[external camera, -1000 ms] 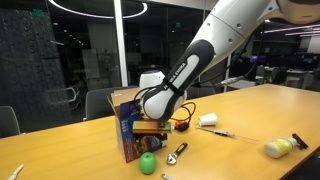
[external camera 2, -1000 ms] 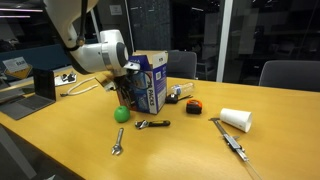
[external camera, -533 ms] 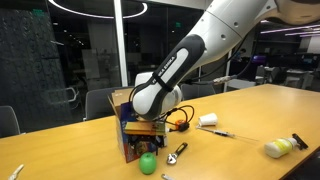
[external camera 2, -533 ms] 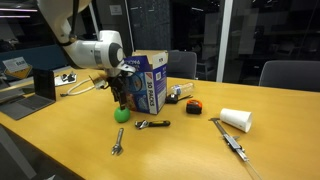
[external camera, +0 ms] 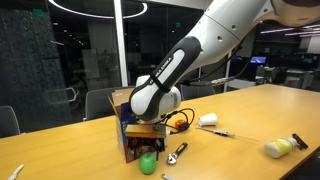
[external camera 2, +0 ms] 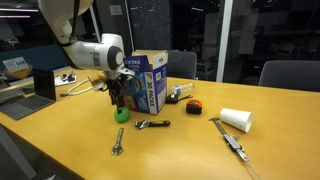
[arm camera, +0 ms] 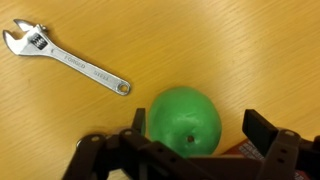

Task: Put the green plush toy in the blue box

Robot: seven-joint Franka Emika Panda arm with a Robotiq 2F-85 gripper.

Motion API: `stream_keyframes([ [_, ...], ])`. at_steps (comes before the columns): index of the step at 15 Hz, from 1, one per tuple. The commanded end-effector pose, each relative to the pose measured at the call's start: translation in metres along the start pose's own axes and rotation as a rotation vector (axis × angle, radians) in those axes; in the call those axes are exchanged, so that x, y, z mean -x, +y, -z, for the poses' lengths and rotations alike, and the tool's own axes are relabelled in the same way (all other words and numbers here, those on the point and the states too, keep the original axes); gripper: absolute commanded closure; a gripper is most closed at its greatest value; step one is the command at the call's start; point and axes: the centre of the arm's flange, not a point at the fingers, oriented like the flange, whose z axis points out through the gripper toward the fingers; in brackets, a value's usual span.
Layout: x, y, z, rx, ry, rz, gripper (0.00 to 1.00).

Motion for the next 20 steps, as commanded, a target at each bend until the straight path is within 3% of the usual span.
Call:
stream_keyframes([
  [1, -0.011, -0.005, -0.009, -0.008, -0.026, 0.01, 0.0],
  [6, -0.022, 0.001, -0.022, -0.005, -0.054, 0.011, 0.0],
  [8, -0.026, 0.002, -0.026, -0.005, -0.054, 0.019, 0.26],
  [11, -0.029, 0.001, -0.026, -0.01, -0.052, 0.026, 0.47],
  [15, -0.034, 0.008, -0.018, 0.0, -0.042, 0.023, 0.49],
  [20, -0.046, 0.037, 0.025, 0.015, 0.014, -0.012, 0.49],
])
